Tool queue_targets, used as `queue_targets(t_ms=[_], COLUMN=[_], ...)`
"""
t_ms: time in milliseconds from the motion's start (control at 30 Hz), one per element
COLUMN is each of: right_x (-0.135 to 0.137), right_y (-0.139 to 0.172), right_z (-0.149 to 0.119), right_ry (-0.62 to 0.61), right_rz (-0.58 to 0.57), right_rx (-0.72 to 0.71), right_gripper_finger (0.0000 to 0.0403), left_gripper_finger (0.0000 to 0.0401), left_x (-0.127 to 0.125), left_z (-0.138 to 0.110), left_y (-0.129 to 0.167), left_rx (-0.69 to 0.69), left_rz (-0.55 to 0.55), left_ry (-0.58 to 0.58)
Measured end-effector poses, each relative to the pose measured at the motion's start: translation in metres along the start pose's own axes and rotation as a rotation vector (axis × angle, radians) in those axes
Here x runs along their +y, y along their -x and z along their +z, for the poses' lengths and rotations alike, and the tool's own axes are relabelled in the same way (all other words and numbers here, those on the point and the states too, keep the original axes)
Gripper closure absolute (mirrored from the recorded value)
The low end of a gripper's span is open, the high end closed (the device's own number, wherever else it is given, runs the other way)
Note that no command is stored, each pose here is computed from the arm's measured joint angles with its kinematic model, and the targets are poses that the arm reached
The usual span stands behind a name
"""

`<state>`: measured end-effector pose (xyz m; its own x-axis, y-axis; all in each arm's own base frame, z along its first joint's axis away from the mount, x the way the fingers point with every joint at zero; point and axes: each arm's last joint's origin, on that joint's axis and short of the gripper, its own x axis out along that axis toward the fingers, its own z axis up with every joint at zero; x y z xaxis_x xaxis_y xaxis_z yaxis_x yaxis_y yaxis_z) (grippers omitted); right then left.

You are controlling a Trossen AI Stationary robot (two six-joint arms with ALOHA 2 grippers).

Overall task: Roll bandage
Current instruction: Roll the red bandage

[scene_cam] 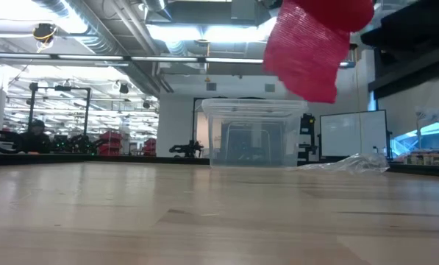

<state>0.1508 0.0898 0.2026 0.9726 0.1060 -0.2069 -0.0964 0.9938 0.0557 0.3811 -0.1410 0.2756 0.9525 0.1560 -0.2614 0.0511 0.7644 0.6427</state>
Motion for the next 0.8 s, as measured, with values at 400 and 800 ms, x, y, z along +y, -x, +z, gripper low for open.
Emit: queue_targets(t_ms=[400, 800], right_x=[0.0014, 0.0049], right_y=[-0.0001, -0.0027], right_z=[0.0049, 0.0098], right_ry=[-0.018, -0.044], right_rz=[0.024, 0.078], right_rx=[-0.046, -0.101], right_gripper_finger=[0.0244, 0.0244], left_gripper_finger=[0.0384, 0.0384], left_x=[0.0002, 0.0001], left_z=[0.0006, 0.0012], left_y=[0.0001, 0.0003], left_rx=[-0.005, -0.009], left_rz=[0.002, 0.004], left_ry=[-0.003, 0.011])
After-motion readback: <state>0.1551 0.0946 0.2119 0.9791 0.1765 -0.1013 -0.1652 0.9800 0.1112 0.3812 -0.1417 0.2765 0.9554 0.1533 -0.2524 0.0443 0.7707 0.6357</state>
